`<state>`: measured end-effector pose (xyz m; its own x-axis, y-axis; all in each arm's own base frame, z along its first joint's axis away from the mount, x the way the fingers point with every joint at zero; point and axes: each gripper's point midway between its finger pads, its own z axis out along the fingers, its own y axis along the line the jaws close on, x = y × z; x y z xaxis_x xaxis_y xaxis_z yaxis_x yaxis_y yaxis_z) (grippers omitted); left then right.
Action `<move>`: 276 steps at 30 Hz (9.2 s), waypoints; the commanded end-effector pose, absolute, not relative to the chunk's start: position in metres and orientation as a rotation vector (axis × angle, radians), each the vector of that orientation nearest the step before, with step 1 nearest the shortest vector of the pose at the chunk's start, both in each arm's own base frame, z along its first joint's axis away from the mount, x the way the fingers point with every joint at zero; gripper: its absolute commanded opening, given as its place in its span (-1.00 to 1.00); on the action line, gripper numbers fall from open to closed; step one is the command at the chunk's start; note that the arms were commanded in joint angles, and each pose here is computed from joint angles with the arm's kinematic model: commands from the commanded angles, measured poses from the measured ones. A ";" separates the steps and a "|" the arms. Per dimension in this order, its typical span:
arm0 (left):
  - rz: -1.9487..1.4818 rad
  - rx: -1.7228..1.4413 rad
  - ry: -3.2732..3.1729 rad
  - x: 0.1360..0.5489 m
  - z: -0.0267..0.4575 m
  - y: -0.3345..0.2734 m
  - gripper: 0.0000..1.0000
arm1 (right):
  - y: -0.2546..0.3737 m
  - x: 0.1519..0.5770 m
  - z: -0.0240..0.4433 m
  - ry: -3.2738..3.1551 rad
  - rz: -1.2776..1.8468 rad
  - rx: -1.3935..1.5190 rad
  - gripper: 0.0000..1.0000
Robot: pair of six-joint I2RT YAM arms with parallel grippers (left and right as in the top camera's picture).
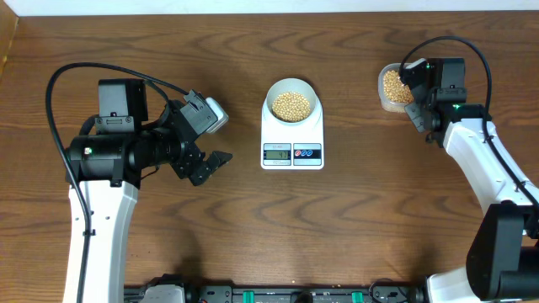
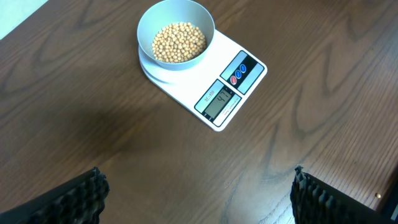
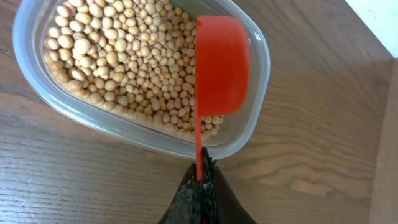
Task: Scoop item into bowl and weigh 50g on scale
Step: 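Lower the red scoop into the soybean tub with the right gripper, then drag the scoop through the soybeans to fill it, then lift the filled red scoop and carry it left over the white bowl, then tip the red scoop with the right gripper to pour into bowl, then hold the red scoop tipped over the bowl while the scale settles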
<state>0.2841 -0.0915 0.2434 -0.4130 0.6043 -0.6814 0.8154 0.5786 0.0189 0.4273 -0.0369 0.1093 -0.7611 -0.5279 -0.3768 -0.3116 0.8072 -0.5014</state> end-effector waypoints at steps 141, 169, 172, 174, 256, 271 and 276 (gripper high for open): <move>-0.412 1.114 2.165 0.287 0.245 -0.090 0.92 | 0.045 0.427 0.183 2.206 0.946 -0.048 -0.98; -0.413 1.115 2.164 0.287 0.245 -0.090 0.92 | 0.197 0.401 0.170 2.134 0.733 -0.740 -0.98; -0.412 1.114 2.165 0.287 0.246 -0.090 0.92 | 0.205 0.398 0.168 2.136 0.719 -0.760 -0.98; -0.413 1.115 2.164 0.287 0.245 -0.090 0.92 | 0.208 0.397 0.168 2.129 0.713 -0.783 -0.98; -0.413 1.114 2.164 0.287 0.246 -0.090 0.92 | 0.217 0.393 0.171 2.061 0.716 -0.879 -0.98; -0.412 1.115 2.164 0.287 0.246 -0.090 0.92 | 0.213 0.396 0.167 2.054 0.636 -0.919 -0.98; -0.412 1.115 2.165 0.287 0.245 -0.090 0.92 | 0.215 0.394 0.169 2.049 0.661 -0.920 -0.98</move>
